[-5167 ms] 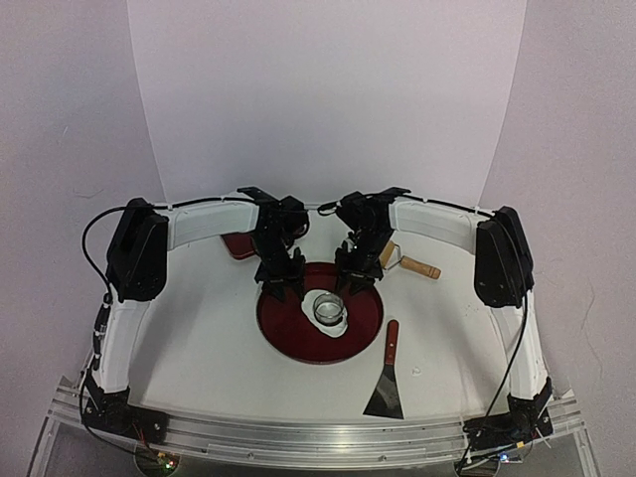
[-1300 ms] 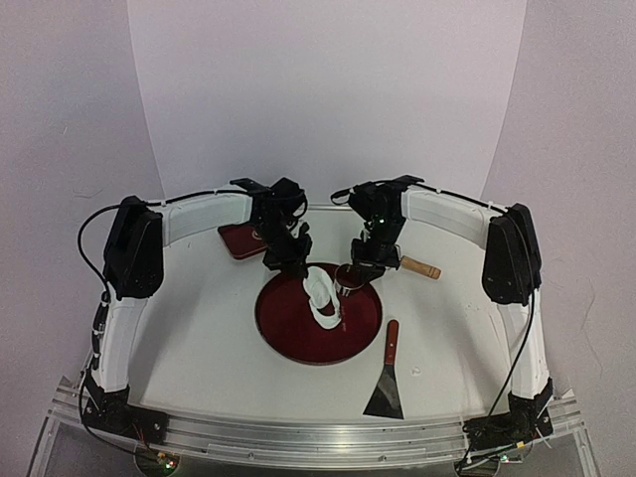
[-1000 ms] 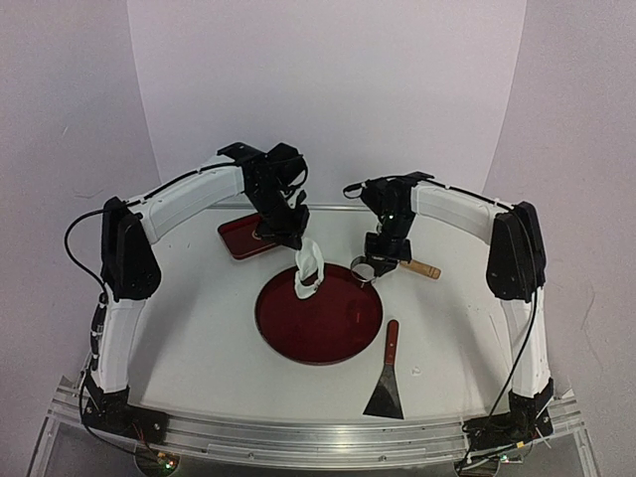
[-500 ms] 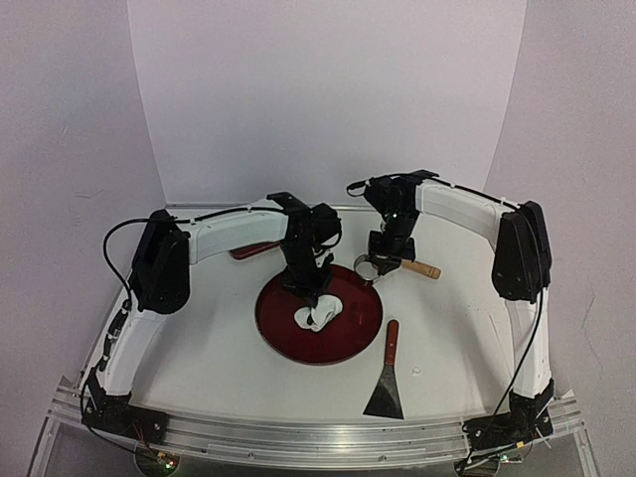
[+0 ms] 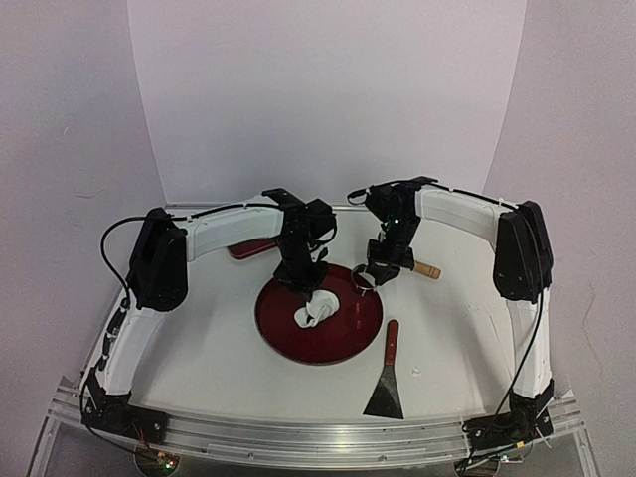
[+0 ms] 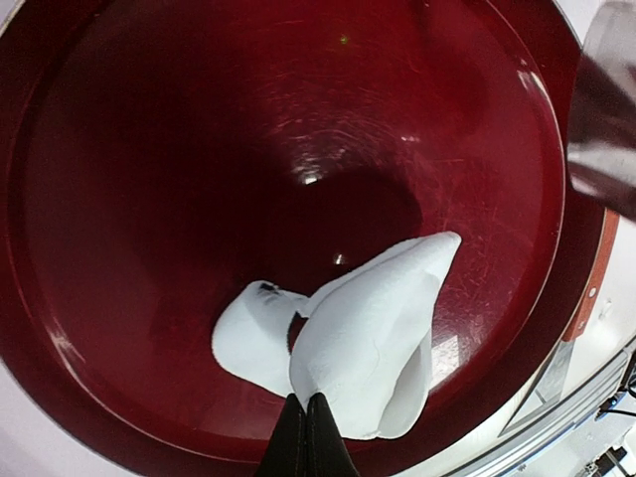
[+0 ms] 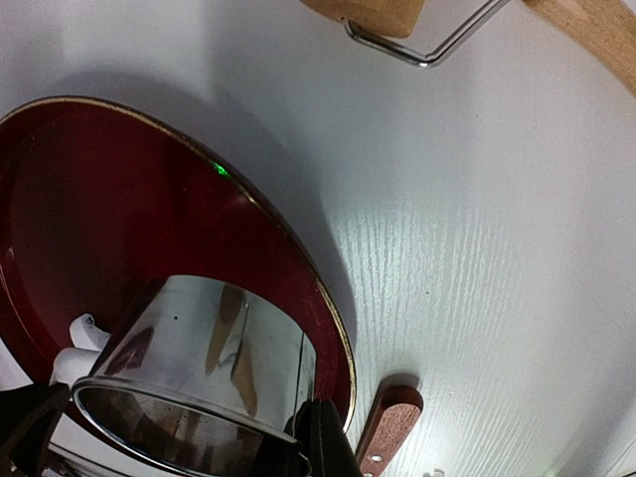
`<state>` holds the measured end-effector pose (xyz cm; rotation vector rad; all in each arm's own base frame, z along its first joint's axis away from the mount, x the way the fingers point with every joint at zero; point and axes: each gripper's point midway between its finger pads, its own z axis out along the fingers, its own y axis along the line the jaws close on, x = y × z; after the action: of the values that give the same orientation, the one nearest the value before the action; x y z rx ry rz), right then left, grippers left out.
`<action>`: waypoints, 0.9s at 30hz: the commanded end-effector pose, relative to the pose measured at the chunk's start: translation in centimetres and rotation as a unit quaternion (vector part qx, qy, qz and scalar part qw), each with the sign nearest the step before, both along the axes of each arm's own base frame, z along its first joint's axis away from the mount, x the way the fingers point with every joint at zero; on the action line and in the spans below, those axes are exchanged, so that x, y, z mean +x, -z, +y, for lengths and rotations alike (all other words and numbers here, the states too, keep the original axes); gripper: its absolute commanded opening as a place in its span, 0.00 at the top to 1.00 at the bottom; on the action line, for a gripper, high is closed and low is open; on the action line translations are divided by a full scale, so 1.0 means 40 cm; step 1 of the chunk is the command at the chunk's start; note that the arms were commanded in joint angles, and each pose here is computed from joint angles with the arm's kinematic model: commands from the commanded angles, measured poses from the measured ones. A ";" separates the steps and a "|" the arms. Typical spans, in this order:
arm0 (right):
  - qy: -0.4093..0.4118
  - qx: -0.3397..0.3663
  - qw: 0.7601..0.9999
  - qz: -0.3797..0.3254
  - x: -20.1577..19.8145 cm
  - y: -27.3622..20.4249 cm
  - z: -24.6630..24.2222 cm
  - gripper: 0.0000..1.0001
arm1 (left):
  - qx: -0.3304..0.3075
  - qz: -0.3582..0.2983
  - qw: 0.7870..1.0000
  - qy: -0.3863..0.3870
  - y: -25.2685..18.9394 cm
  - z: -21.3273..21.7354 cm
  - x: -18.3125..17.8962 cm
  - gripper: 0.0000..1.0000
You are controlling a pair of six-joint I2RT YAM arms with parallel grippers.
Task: Roll out the dumpling wrappers from the dough
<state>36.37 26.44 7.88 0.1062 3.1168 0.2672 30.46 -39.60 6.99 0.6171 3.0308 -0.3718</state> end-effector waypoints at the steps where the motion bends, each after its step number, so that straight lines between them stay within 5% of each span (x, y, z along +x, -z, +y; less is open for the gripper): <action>1: -0.015 0.030 0.999 0.010 -0.025 -0.015 0.029 1.00 | -0.030 -0.050 0.998 -0.006 -0.132 0.013 0.035 1.00; 6: -0.024 0.016 0.999 0.022 -0.031 0.028 0.038 0.99 | -0.059 -0.037 0.998 0.006 -0.137 -0.010 0.021 1.00; 11: -0.025 -0.004 1.000 0.018 -0.018 0.054 0.028 0.77 | -0.095 -0.019 0.995 0.009 -0.137 -0.038 0.005 1.00; 15: -0.031 -0.004 0.999 0.020 -0.013 0.069 0.035 0.73 | -0.146 0.019 0.989 0.017 -0.123 -0.078 -0.025 1.00; 27: -0.021 0.045 0.998 -0.040 0.011 -0.088 0.058 0.64 | -0.177 0.043 0.983 -0.010 -0.080 -0.073 0.002 1.00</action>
<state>36.07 28.36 5.93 0.0303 3.1513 0.3106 28.95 -42.12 7.22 0.6008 3.0270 -0.7865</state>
